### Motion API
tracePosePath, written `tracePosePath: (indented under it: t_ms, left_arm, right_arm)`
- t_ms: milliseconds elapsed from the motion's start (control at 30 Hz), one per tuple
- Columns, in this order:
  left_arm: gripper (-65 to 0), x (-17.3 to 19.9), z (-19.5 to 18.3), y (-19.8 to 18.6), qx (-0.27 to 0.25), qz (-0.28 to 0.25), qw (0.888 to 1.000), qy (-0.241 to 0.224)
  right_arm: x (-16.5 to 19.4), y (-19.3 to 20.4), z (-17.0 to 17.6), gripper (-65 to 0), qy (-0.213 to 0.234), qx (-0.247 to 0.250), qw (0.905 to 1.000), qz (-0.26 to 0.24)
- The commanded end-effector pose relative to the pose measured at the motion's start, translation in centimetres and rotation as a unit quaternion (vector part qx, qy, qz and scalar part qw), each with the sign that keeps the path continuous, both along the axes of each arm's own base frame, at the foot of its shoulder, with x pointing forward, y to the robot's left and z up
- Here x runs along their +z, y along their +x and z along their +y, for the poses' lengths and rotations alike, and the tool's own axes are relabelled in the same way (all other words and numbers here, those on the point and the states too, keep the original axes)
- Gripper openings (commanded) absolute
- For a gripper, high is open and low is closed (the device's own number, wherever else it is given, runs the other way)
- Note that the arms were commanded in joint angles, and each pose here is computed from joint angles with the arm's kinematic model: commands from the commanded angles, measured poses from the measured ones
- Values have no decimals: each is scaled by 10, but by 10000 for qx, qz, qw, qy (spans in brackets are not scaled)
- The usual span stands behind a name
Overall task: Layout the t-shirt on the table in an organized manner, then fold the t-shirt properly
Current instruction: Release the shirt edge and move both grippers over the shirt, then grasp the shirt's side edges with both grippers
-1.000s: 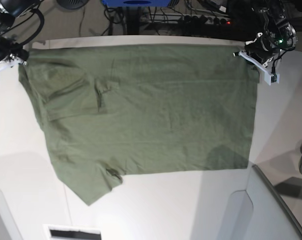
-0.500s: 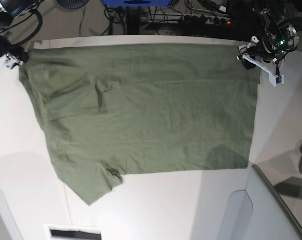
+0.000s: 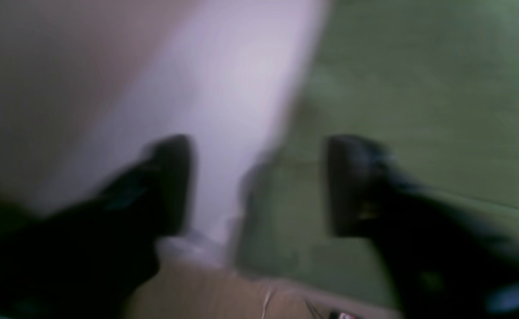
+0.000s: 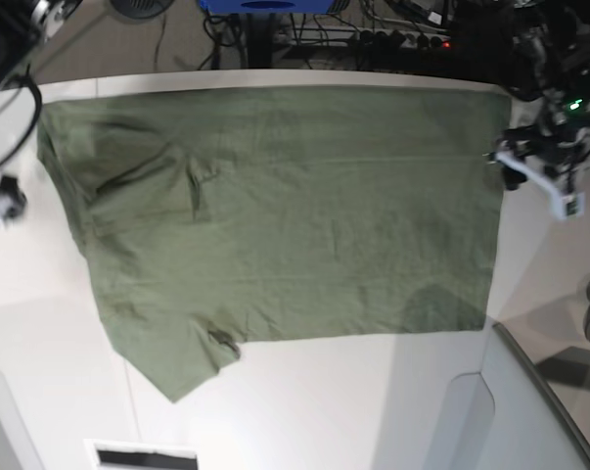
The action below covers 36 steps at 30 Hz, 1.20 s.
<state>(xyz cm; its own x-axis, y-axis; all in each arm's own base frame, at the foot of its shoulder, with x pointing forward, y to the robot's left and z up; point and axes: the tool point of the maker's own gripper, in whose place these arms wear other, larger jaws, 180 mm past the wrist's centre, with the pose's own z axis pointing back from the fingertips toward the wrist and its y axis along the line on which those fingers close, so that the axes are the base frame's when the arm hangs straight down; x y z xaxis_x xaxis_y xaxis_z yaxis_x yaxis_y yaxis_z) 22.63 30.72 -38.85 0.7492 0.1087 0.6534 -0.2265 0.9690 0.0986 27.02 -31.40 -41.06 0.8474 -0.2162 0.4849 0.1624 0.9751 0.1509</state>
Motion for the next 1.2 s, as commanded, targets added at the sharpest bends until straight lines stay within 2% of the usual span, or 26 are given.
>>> tracePosePath:
  t_ms: [0,33,67,167,200,267,400,500,600,767,900,1067,1167]
  left_arm:
    - [-426,10,-10,20,-240,-250,9994,7]
    - [-553,5,-26,30,-427,-235,9987,-116]
    - [-650,-1,-43,40,-591,-218,9977,-244]
    - [-650,-18,-73,60,-786,-104,9956,-497]
    - [-650,-24,-80,64,-831,-28,9953,-496]
    - [-650,-34,-84,67,-815,131,9957,-410]
    - [-650,-40,-83,68,-798,312,9962,-157]
    - [-650,-37,-81,71,-833,141,9964,-44]
    - [-650,-46,-80,68,-821,140,9965,-84]
    - [-650,-73,-79,56,-783,510,9954,-230]
    - [-650,-73,-79,58,-803,314,9961,-209]
    - [-650,-74,-78,56,-804,322,9960,-203]
    - [-650,-77,-70,54,-513,351,9980,-150]
  right_arm:
    - [6,16,3,-357,-39,177,9997,-180]
    - [6,30,12,-395,-16,371,9989,-269]
    - [4,43,22,-447,8,567,9978,-338]
    - [-8,66,48,-635,121,1003,9944,-323]
    - [-14,71,55,-650,201,1075,9936,-273]
    - [-25,74,62,-636,357,1096,9932,-169]
    - [-36,76,66,-650,540,1000,9934,-183]
    - [-35,78,66,-650,539,979,9934,-259]
    - [-36,78,67,-650,550,974,9934,-256]
    - [-31,85,67,-650,536,968,9932,-367]
    - [-44,79,68,-650,681,867,9936,-256]
    - [-61,72,72,-650,873,739,9933,-146]
    - [-64,73,74,-650,918,691,9932,-184]
